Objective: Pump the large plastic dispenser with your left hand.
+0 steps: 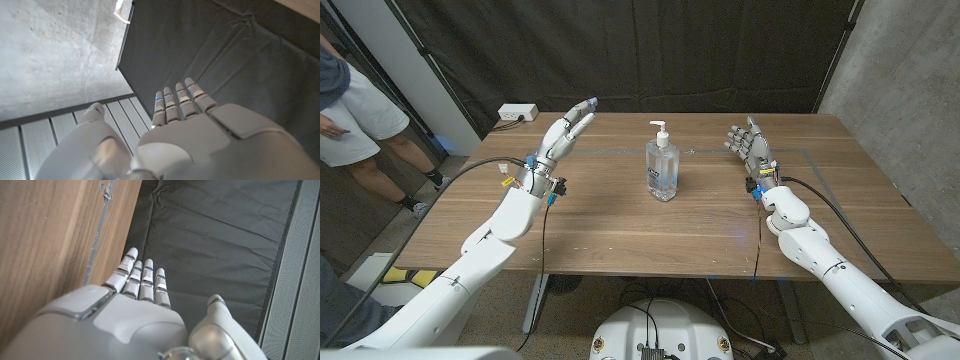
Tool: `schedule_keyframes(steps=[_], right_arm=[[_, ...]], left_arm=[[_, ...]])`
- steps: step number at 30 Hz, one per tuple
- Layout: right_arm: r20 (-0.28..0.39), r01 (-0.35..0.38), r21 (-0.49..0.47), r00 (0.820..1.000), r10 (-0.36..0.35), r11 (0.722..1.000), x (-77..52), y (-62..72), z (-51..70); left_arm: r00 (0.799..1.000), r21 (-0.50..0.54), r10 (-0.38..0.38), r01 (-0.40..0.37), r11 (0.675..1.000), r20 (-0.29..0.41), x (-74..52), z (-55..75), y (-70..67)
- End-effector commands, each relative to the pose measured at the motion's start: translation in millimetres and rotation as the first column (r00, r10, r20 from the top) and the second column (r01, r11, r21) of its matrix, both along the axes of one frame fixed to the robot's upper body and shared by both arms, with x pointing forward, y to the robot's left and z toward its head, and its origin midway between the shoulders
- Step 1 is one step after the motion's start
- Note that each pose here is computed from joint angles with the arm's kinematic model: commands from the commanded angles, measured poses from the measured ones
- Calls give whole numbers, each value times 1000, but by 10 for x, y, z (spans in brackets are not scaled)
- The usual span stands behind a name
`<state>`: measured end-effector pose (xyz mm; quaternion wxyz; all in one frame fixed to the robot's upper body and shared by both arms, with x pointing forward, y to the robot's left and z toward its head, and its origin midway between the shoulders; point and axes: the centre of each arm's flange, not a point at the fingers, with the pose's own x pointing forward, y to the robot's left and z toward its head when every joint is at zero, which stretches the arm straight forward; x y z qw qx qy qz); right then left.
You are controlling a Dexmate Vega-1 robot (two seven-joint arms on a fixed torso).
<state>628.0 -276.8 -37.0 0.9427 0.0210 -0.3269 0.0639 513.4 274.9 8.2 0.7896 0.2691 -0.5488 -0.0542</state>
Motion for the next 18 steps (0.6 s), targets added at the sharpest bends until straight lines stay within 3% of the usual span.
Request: schedule_keyframes(steps=[1,9,18], right_arm=[[1,14,4,1000,-14,1000,-63,-27,-14],[2,10,8,1000,-10,1000,-65,-97,-3],[-14,-14,20,1000,15,1000,14,-229,-48]], left_arm=[[969,197,148,-188,962,198,-225,119,-178],[929,336,235,-327,883,285,-335,319,-367],[877,414,315,-454,789,362,-503,567,-598]])
